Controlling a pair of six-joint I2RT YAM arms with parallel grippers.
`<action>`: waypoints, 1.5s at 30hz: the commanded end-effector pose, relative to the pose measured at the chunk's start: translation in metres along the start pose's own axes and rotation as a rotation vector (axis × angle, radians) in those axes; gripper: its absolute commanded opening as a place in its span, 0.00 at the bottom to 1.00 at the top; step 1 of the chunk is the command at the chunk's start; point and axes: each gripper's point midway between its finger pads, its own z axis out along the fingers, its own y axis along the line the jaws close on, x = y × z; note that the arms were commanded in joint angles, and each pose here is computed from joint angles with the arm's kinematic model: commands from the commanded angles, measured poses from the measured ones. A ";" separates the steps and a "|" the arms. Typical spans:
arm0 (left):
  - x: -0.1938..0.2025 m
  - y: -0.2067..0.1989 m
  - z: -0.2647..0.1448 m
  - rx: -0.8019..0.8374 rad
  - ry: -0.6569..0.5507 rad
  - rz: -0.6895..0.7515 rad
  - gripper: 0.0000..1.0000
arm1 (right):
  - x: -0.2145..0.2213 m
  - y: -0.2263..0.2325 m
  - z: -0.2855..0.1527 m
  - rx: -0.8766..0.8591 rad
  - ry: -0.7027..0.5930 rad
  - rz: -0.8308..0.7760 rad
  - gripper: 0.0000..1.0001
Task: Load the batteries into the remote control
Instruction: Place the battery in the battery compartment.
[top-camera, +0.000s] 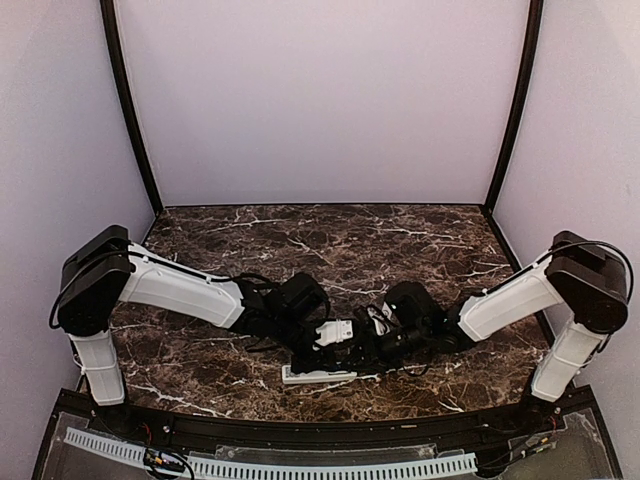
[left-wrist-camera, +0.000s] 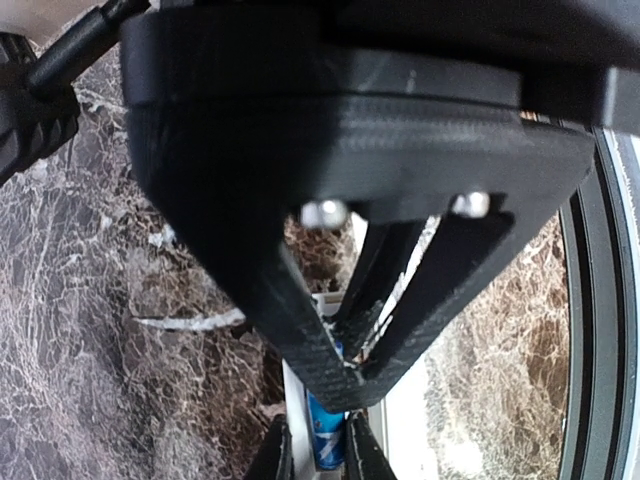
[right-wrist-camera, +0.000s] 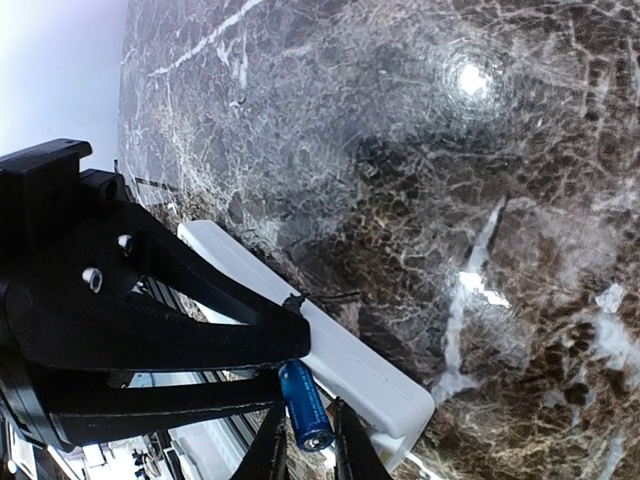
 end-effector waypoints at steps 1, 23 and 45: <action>0.046 -0.028 0.007 0.082 0.185 -0.007 0.00 | -0.003 -0.005 -0.005 0.092 -0.014 -0.031 0.17; 0.052 -0.029 0.010 0.088 0.209 -0.018 0.00 | -0.018 0.020 -0.019 0.086 -0.038 -0.073 0.20; -0.020 -0.008 -0.034 0.009 -0.009 -0.021 0.14 | -0.023 0.019 -0.033 0.124 -0.059 -0.082 0.20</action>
